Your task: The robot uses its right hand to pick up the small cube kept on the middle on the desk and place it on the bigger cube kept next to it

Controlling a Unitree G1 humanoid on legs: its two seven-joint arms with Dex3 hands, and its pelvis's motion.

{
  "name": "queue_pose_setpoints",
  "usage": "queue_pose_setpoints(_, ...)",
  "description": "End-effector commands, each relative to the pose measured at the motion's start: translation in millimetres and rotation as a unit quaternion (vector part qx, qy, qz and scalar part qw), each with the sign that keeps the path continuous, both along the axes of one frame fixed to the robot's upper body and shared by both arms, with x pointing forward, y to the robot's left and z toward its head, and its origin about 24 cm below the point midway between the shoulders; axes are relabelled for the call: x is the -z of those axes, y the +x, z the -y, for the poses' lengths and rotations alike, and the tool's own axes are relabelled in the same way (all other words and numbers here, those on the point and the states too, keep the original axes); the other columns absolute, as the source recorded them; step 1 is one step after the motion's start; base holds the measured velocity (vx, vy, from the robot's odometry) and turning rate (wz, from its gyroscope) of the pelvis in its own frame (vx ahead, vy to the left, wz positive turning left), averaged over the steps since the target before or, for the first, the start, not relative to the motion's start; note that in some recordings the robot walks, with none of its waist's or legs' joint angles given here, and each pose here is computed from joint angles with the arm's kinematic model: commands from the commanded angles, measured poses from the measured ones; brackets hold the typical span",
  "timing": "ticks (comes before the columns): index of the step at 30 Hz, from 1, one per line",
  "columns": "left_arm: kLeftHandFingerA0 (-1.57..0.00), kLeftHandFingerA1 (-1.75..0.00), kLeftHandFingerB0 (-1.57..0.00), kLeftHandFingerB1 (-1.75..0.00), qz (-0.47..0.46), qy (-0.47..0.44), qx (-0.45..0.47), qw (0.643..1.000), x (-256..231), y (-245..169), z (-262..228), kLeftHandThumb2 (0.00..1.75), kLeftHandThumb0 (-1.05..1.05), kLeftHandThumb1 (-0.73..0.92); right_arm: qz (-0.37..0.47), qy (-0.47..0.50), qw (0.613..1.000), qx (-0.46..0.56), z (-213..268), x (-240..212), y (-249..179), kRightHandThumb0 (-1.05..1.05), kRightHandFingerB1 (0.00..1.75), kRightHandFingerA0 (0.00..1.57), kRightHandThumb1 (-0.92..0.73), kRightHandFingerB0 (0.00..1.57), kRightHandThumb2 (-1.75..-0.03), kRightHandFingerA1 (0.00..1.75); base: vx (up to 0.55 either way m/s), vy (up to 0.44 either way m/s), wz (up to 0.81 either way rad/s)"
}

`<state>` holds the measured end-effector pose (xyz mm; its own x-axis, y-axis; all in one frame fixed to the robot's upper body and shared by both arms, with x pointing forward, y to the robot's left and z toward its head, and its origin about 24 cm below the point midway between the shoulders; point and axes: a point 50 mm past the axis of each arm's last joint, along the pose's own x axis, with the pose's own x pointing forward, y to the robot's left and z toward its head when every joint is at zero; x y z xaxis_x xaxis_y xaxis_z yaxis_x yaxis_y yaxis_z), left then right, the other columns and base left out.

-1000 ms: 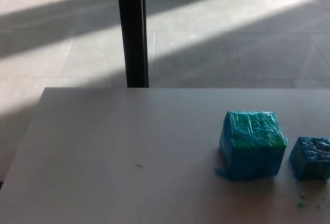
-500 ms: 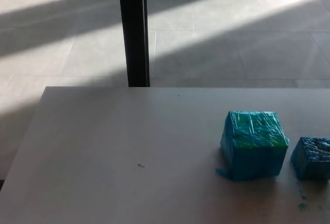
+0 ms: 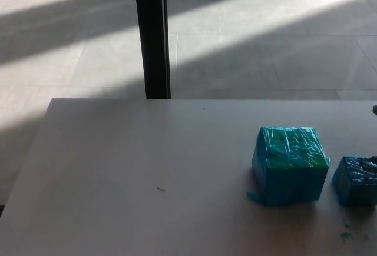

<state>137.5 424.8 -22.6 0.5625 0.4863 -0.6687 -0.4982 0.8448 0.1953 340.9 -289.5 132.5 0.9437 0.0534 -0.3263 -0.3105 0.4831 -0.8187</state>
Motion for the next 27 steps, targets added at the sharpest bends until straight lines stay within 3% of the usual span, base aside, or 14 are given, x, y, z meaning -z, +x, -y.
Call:
queue_pose_setpoints(1,-0.41,-0.54,-0.37,-0.37,-0.007,0.005,-0.006,1.000,-5.2,-0.6,-5.0,0.67,-0.89,0.87,-0.002,-0.040,0.999,-0.006,-5.1,6.5,6.3,-0.89,0.00,0.00,-0.50,0.00,-0.87,0.05,0.00,0.000,0.00)
queue_pose_setpoints(27,-0.40,-0.56,-0.37,-0.37,-0.003,0.006,0.006,1.000,-6.2,3.3,-5.5,0.67,-0.93,0.87,-0.044,-0.068,0.997,-0.018,-21.4,47.1,18.0,-0.90,0.00,0.00,-0.52,0.00,-0.87,0.00,0.00,0.000,0.00)
